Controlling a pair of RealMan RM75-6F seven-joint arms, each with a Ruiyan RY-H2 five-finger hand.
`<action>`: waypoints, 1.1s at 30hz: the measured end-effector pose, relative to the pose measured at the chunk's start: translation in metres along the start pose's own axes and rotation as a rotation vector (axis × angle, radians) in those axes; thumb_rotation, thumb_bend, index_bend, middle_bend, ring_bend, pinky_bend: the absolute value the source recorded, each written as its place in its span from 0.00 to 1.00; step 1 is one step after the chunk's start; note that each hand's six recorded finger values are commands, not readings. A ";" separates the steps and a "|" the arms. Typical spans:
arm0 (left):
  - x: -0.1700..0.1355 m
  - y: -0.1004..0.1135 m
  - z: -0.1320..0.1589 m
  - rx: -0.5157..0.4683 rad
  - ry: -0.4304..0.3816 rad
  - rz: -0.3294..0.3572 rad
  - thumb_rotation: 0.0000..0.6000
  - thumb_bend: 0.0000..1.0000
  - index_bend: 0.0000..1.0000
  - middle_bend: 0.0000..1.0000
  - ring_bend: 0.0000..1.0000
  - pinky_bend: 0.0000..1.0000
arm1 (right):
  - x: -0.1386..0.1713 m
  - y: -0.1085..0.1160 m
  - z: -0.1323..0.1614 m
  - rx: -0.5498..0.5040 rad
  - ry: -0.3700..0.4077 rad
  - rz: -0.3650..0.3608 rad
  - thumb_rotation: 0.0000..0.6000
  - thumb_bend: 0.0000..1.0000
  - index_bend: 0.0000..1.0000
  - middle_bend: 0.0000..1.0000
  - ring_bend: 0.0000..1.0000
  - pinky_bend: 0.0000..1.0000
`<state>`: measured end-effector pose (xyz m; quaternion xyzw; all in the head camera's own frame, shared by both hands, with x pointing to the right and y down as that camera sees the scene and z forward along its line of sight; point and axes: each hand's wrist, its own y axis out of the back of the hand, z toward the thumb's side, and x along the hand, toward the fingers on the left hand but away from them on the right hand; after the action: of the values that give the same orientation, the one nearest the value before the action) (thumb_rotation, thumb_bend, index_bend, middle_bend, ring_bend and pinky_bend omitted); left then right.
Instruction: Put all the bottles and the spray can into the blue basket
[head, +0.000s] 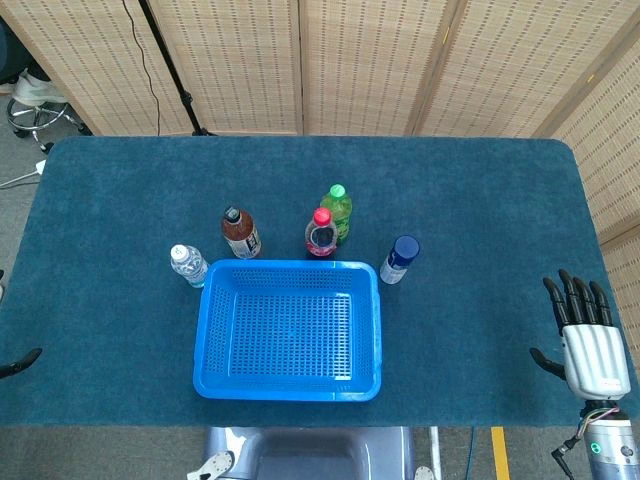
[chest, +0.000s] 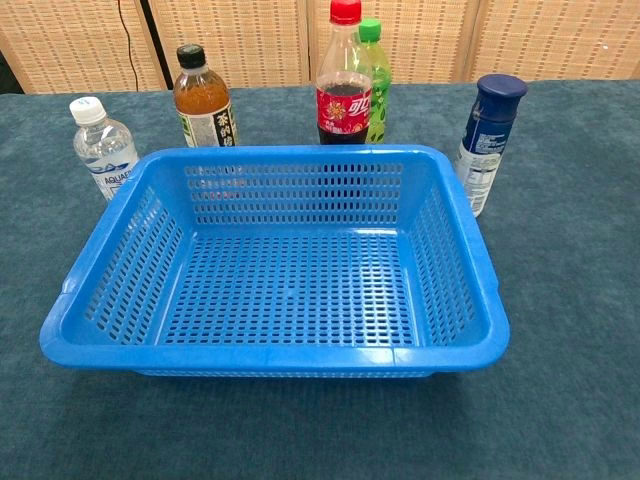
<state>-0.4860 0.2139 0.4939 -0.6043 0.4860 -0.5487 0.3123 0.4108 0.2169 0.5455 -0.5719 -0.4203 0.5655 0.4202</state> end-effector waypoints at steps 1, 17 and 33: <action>0.000 0.000 0.000 -0.002 -0.001 0.001 1.00 0.06 0.00 0.00 0.00 0.00 | 0.000 0.000 0.000 -0.001 0.000 0.001 1.00 0.00 0.00 0.00 0.00 0.00; 0.003 0.002 0.000 -0.014 -0.008 -0.009 1.00 0.06 0.00 0.00 0.00 0.00 | -0.011 0.001 0.000 -0.184 0.030 0.017 1.00 0.00 0.00 0.00 0.00 0.00; 0.006 -0.001 -0.005 -0.007 0.021 0.002 1.00 0.06 0.00 0.00 0.00 0.00 | -0.113 -0.043 0.038 -0.670 0.161 0.298 1.00 0.00 0.00 0.00 0.00 0.00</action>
<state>-0.4913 0.2092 0.4980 -0.5989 0.4921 -0.5530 0.3056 0.3721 0.1213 0.6191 -0.7752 -0.4597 0.4046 0.1547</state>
